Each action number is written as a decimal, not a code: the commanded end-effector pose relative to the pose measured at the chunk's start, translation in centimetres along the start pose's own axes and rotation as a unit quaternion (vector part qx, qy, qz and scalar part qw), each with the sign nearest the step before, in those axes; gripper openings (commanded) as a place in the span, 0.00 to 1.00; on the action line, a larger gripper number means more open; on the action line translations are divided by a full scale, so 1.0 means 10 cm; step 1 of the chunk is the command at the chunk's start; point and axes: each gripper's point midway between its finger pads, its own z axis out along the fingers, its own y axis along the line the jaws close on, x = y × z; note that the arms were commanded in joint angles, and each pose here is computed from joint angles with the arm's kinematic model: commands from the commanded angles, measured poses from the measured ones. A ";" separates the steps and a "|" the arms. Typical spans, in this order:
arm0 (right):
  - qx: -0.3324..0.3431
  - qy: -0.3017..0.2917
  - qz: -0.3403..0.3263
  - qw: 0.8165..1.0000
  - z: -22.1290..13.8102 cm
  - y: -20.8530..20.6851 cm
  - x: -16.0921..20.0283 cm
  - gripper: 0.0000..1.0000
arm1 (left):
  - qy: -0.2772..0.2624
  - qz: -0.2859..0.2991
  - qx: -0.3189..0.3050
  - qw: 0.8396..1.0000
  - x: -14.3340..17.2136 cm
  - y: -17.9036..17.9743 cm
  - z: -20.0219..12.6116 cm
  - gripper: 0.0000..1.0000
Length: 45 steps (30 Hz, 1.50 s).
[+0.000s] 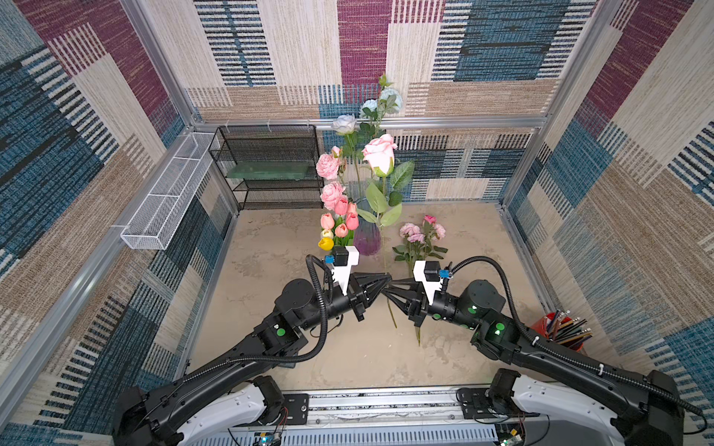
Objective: Pick out pink flowers from the vase
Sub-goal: Pick up the flower from the vase, then place the flower at the center of the board.
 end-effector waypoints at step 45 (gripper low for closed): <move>0.277 0.267 0.406 0.829 -0.38 -1.68 2.23 0.03 | 0.166 0.103 -0.100 0.976 0.69 -0.06 -1.78 0.51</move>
